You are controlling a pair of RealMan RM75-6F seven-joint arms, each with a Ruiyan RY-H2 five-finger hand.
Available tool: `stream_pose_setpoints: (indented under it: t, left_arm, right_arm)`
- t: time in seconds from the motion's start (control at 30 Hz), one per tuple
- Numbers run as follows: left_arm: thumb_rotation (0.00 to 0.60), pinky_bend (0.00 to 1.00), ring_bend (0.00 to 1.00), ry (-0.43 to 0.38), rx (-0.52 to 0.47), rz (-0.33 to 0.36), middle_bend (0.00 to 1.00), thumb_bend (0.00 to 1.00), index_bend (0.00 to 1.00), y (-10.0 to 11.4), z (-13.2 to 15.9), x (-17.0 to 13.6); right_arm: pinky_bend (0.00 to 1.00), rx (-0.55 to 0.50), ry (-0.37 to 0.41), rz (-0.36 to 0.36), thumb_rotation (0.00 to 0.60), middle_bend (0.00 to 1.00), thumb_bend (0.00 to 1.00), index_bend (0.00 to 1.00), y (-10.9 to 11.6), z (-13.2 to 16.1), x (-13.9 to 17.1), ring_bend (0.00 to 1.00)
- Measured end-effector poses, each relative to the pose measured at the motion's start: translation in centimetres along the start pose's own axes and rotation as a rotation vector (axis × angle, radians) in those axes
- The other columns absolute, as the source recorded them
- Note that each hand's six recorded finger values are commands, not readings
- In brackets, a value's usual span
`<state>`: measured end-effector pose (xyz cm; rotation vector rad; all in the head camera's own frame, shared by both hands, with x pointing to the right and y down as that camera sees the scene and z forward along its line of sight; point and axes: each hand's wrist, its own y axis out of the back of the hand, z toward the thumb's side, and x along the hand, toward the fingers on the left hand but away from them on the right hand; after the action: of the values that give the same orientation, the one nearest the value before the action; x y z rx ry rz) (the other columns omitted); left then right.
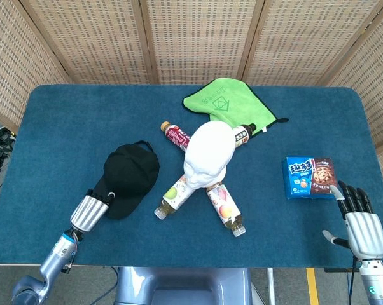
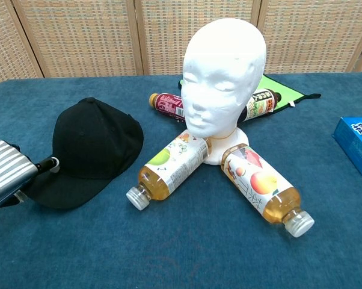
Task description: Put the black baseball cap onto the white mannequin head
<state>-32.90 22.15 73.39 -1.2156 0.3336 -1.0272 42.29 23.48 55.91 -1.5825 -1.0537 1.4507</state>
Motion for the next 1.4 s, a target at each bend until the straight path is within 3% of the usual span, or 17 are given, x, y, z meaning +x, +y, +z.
stream_pose_setpoints:
  t: [0.27,0.67,1.03,1.4]
  left_arm:
    - [0.600,0.73,0.86,-0.046,0.131,0.124,0.88,0.75,0.89,2.2,-2.0,0.6]
    - [0.600,0.73,0.86,-0.011,0.264,0.370,0.88,0.74,0.89,7.6,-7.9,2.0]
    - [0.600,0.72,0.86,0.081,0.312,0.475,0.88,0.73,0.89,12.4,-13.5,4.0]
    - [0.600,0.72,0.86,0.131,0.270,0.534,0.88,0.72,0.89,17.1,-14.4,8.4]
  right_arm:
    - [0.00,-0.001,0.001,-0.004,0.600,0.00,0.03,0.05,0.1,0.0,0.0,0.00]
    - [0.00,-0.014,0.009,-0.022,0.600,0.00,0.04,0.05,0.6,0.2,0.1,0.00]
    - [0.00,-0.020,0.012,-0.026,0.600,0.00,0.03,0.05,0.7,0.2,0.0,0.00]
    - [0.00,-0.030,0.001,-0.034,0.600,0.00,0.03,0.05,1.0,-0.1,0.0,0.00]
